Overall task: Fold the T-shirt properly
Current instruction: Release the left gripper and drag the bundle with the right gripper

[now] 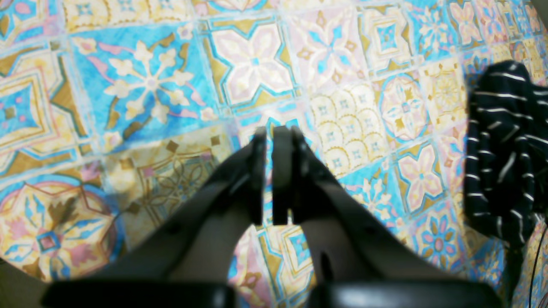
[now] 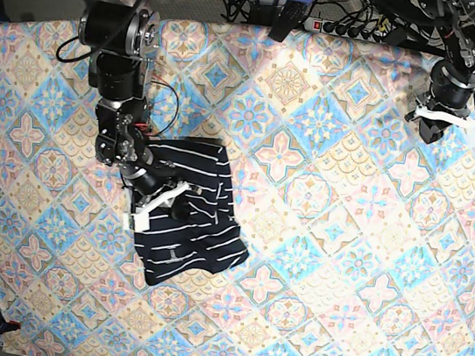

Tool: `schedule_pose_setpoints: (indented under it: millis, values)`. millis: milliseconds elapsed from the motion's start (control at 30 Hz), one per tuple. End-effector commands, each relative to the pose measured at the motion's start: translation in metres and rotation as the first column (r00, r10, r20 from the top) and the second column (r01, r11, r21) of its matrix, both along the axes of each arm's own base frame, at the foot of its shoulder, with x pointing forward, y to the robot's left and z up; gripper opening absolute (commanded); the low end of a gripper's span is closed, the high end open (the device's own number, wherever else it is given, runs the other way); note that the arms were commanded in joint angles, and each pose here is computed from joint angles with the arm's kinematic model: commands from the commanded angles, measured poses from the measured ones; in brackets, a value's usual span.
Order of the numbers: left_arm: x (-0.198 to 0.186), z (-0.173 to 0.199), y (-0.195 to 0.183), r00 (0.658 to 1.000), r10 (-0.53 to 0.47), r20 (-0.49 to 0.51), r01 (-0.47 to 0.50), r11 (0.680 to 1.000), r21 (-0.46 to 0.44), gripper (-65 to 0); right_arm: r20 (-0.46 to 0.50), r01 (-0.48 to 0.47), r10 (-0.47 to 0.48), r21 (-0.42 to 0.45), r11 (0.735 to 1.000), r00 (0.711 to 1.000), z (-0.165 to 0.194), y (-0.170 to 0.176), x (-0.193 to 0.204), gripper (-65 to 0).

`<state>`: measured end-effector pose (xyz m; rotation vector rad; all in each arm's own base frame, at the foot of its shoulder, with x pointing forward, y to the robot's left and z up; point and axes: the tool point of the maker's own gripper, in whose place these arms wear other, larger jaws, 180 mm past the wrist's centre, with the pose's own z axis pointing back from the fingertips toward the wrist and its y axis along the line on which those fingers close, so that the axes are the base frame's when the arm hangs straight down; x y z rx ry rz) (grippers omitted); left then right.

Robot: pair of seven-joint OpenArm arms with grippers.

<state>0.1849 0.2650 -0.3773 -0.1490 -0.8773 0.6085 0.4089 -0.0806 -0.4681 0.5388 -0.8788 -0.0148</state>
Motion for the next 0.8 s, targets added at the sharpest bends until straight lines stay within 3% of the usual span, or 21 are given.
schedule_pose_setpoints:
  millis: [0,233,367,567,767]
  values:
    - [0.005,0.01,0.003,0.999,0.0,0.039,-0.001,1.0,0.018,-63.4,0.017,0.03,-0.029,-0.052,0.998,0.999,0.006,-0.02,0.01,-59.9]
    - [0.006,0.011,0.003,0.999,0.0,0.042,-0.001,1.0,0.018,-63.4,0.124,-0.004,0.023,-0.156,0.988,0.992,0.049,-0.032,0.007,-59.9]
    - [0.007,0.011,0.003,0.999,-0.001,0.043,0.0,1.0,0.017,-63.4,0.151,-0.101,0.136,-0.218,0.971,0.979,0.061,-0.006,-0.01,-59.9]
    - [0.014,0.013,0.003,0.998,-0.003,0.055,0.002,1.0,0.021,-63.4,0.087,-0.24,0.263,-0.216,0.946,0.961,0.039,0.04,-0.033,-59.9]
    - [0.015,0.014,0.003,0.998,-0.003,0.06,0.002,1.0,0.021,-63.4,-0.01,-0.285,0.287,-0.171,0.943,0.958,0.006,0.058,-0.055,-59.9]
